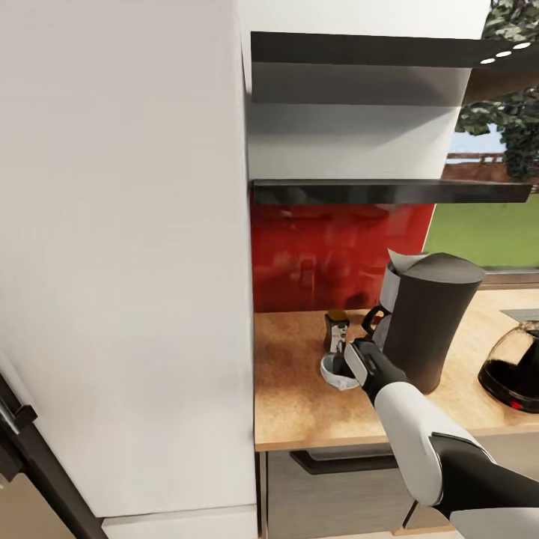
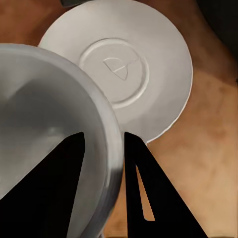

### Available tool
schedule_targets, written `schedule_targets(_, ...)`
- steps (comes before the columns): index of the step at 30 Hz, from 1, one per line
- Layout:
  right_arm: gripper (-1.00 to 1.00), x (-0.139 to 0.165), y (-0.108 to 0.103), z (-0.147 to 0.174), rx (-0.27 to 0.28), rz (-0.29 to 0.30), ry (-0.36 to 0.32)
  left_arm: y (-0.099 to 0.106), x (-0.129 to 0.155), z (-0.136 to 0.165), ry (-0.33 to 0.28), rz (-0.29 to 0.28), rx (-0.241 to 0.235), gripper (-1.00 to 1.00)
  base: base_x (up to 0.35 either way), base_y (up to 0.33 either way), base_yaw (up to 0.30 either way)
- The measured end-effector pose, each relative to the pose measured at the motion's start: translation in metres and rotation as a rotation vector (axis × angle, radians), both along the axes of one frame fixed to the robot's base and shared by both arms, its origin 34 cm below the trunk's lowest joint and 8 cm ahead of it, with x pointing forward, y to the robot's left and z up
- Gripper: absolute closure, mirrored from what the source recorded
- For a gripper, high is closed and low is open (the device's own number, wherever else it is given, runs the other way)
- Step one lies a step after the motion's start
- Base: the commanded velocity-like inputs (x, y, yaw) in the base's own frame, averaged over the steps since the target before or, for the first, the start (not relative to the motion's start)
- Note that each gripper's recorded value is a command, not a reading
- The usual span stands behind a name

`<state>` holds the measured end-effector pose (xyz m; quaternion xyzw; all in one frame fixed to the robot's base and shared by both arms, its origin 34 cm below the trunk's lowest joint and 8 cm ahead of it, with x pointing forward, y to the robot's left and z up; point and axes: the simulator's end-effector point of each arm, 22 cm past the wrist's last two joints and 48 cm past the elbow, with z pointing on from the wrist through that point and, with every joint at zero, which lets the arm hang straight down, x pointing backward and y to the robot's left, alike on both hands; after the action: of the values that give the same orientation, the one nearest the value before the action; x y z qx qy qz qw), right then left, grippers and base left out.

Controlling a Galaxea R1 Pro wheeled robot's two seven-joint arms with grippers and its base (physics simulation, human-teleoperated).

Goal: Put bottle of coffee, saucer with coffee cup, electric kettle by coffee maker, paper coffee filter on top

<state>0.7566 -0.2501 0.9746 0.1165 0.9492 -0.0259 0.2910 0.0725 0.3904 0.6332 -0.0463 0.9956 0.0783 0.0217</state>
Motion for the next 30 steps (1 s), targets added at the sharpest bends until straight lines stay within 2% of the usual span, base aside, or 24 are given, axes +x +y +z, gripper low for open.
schedule_targets(19, 1.0, -0.0014, -0.001, -0.0024, -0.003, -0.001, 0.005, -0.0018, 0.0007, -0.0004, -0.001, -0.001, -0.002, -1.0, 0.033, 0.0, -0.002)
schedule_targets(26, 1.0, -0.0017, -0.001, -0.0027, -0.003, -0.001, 0.006, -0.0013, 0.0008, -0.0003, -0.001, -0.002, -0.002, -1.0, 0.0, 0.0, -0.211)
schedule_targets(30, 1.0, -0.0015, -0.0009, -0.0026, -0.003, 0.0, 0.006, -0.001, 0.0002, -0.0002, 0.0, -0.002, -0.001, -1.0, 0.0, 0.0, -0.045)
